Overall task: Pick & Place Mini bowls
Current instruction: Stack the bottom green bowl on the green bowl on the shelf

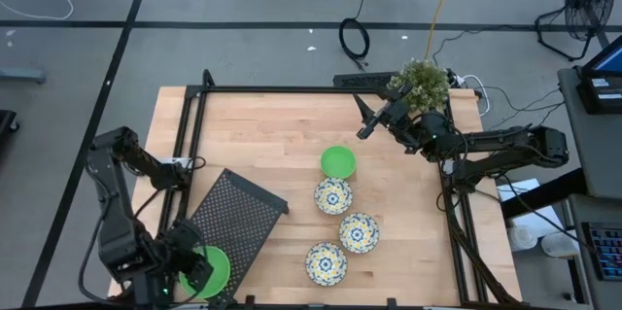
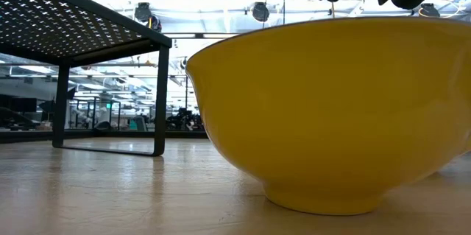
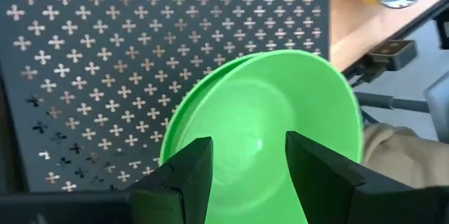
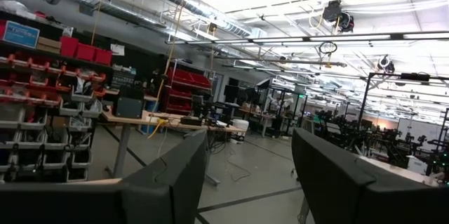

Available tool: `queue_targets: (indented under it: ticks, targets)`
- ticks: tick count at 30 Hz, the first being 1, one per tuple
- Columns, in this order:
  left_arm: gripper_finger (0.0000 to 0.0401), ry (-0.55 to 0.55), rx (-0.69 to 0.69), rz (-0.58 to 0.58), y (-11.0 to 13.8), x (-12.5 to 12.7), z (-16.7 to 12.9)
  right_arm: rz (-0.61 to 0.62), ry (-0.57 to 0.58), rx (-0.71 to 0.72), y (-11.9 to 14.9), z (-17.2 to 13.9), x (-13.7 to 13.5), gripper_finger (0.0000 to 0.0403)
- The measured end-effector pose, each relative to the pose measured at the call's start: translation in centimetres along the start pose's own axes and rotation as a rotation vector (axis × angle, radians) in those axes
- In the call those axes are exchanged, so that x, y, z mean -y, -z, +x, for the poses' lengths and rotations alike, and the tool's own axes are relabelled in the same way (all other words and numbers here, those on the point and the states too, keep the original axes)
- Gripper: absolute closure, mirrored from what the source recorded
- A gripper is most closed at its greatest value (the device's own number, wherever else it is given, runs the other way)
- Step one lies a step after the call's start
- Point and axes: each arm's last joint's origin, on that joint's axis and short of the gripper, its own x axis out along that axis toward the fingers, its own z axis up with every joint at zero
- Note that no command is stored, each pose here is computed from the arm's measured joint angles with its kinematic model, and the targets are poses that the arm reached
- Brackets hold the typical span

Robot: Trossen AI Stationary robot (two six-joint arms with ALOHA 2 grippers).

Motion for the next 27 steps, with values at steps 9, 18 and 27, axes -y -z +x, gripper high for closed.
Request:
queue_targets:
  ticks: [9, 18, 27]
  targets:
    - [0.0219, -0.011, 0.01, 0.002, 0.0, -0.2, 0.2, 0.001, 0.0, 0.0, 0.0, 0.0, 0.0, 0.0206]
    - [0.0219, -0.059, -0.012, 0.001, 0.6, 0.1, 1.2, 0.001, 0.0, 0.0, 0.0, 0.0, 0.0, 0.0206]
    - [0.0219, -0.091, -0.014, 0.013, 1.0, 0.3, 2.0, 0.001, 0.0, 0.0, 0.0, 0.0, 0.0, 0.0206]
